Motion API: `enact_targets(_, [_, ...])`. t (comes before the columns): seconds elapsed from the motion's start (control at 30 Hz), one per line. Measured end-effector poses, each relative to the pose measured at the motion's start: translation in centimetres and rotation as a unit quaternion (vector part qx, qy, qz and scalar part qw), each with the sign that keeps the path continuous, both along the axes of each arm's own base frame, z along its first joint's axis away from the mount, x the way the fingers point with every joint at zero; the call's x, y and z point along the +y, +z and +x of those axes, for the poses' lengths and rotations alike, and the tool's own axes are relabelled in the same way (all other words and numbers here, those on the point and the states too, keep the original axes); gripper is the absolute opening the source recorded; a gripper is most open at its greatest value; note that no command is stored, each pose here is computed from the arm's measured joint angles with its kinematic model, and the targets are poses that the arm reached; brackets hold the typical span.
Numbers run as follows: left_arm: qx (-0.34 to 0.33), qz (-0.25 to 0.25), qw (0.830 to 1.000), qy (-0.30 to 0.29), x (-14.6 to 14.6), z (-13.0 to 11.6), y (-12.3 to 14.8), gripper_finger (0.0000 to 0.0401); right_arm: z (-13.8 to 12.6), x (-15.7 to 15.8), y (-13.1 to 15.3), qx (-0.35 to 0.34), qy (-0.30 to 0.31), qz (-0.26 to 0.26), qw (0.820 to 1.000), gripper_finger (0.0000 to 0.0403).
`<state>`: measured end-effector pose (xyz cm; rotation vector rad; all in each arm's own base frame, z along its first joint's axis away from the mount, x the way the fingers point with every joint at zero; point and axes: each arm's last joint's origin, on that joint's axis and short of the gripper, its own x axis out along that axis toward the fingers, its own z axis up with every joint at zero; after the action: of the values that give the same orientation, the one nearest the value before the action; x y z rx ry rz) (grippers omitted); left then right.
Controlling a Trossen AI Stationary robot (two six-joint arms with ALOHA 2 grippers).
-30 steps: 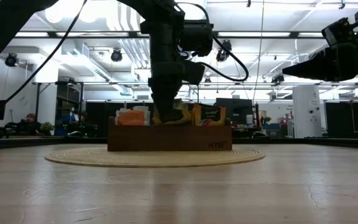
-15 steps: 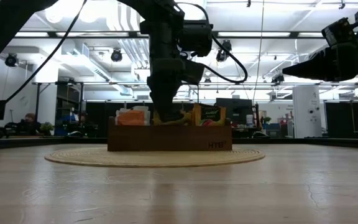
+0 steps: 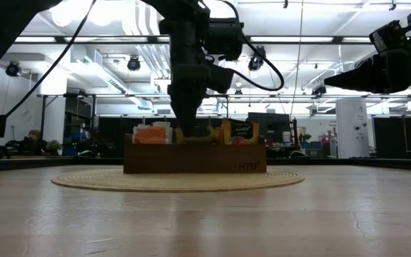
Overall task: Pick & Place Tea
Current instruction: Put the yellow tea bag into the wooden organizer
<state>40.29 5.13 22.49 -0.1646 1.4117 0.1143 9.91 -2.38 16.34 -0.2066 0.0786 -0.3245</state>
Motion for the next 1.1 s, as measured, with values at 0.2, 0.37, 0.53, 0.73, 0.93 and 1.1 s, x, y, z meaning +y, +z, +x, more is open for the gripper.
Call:
enact_targets(0.2, [-0.007, 0.038, 0.999, 0.003, -0.4, -0.4, 1.1, 0.0051, 0.0, 0.0, 0.0, 0.0, 0.0, 0.0, 1.0, 0.0009])
enact_targets(0.37, [-0.014, 0.06, 0.998, 0.005, -0.7, -0.8, 2.1, 0.0051, 0.0, 0.0, 0.0, 0.0, 0.0, 0.0, 1.0, 0.0009])
enact_targets(0.53, [-0.029, 0.059, 0.998, -0.005, -1.8, -1.0, 3.1, 0.0051, 0.0, 0.0, 0.0, 0.0, 0.0, 0.0, 1.0, 0.0009])
enact_targets(0.73, [-0.026, 0.12, 0.987, -0.105, -6.2, -0.9, 3.1, 0.0051, 0.0, 0.0, 0.0, 0.0, 0.0, 0.0, 1.0, 0.0009])
enact_targets(0.93, [-0.019, 0.253, 0.945, -0.207, -11.0, -1.3, 2.1, 0.0051, 0.0, 0.0, 0.0, 0.0, 0.0, 0.0, 1.0, 0.0009])
enact_targets(1.1, [-0.02, 0.323, 0.919, -0.226, -13.4, -2.0, 0.5, 0.0051, 0.0, 0.0, 0.0, 0.0, 0.0, 0.0, 1.0, 0.0009])
